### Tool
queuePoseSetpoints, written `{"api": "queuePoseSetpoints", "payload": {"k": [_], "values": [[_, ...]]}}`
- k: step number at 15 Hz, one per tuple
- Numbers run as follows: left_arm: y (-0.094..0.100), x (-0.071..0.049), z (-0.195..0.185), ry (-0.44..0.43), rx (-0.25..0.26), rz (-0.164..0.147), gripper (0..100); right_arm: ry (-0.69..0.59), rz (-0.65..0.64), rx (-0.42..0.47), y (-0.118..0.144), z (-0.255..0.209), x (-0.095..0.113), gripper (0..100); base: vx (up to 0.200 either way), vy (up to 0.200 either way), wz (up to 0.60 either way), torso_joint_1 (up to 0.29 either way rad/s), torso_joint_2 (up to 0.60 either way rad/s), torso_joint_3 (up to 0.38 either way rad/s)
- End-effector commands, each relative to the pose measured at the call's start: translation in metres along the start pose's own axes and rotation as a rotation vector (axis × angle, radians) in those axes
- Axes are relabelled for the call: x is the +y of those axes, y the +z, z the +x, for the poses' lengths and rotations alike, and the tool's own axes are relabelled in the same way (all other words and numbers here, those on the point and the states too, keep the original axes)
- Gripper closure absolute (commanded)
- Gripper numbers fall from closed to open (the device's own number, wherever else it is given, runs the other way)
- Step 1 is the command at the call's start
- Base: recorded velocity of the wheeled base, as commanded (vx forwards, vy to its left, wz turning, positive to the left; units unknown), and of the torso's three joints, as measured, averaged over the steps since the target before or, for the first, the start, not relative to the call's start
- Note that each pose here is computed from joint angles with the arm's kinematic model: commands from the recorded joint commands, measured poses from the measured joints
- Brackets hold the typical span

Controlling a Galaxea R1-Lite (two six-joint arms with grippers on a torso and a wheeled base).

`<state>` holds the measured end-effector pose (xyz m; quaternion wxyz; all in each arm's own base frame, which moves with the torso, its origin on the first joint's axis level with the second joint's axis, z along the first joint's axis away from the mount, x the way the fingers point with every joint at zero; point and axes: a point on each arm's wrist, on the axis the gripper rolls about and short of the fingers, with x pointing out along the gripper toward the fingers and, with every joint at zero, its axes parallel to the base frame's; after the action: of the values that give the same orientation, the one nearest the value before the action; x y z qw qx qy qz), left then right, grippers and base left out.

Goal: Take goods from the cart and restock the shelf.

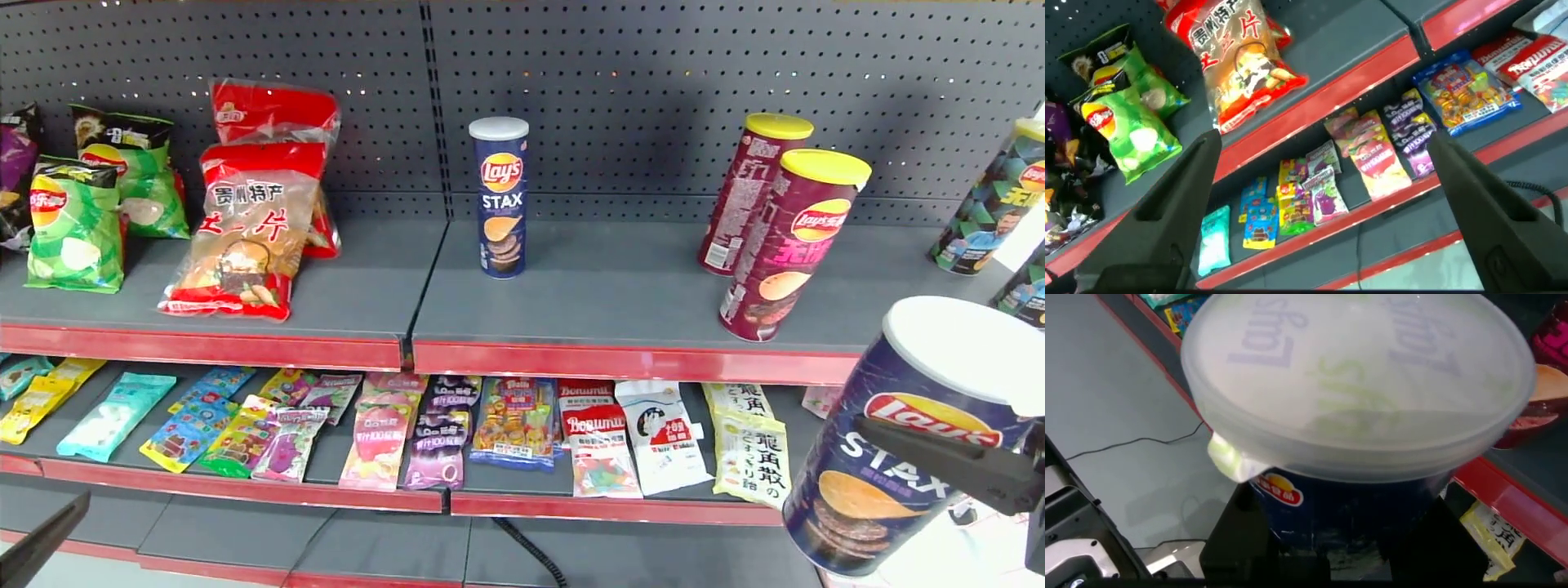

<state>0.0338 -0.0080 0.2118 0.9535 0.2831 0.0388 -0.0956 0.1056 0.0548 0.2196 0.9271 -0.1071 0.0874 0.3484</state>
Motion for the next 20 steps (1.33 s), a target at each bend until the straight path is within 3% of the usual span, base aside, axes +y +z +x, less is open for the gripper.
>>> {"api": "queuePoseSetpoints", "payload": {"k": [1,3,16,20], "values": [[0.0018,0.001,0.0003,0.002,-0.003,0.001,0,0.002,0.0,0.002,-0.0008,0.0002,0.0002,100,0.0,0.0,-0.6,0.002,0.0,0.002],[0.0034,0.0019,0.0005,0.004,-0.007,0.01,0,0.001,-0.001,-0.001,0.0,0.0,0.0,100,0.0,0.0,-0.6,-0.005,0.0,0.002],[0.0026,0.0031,-0.0045,0.03,-0.016,0.036,0,0.071,-0.009,-0.032,0.0023,-0.0034,0.0024,100,0.0,0.0,0.0,0.0,0.0,0.0],[0.0028,0.0029,-0.0045,0.022,-0.021,0.036,0,0.067,-0.02,-0.029,0.0007,-0.0038,0.0026,100,0.1,0.0,0.0,0.0,0.0,0.002]]}}
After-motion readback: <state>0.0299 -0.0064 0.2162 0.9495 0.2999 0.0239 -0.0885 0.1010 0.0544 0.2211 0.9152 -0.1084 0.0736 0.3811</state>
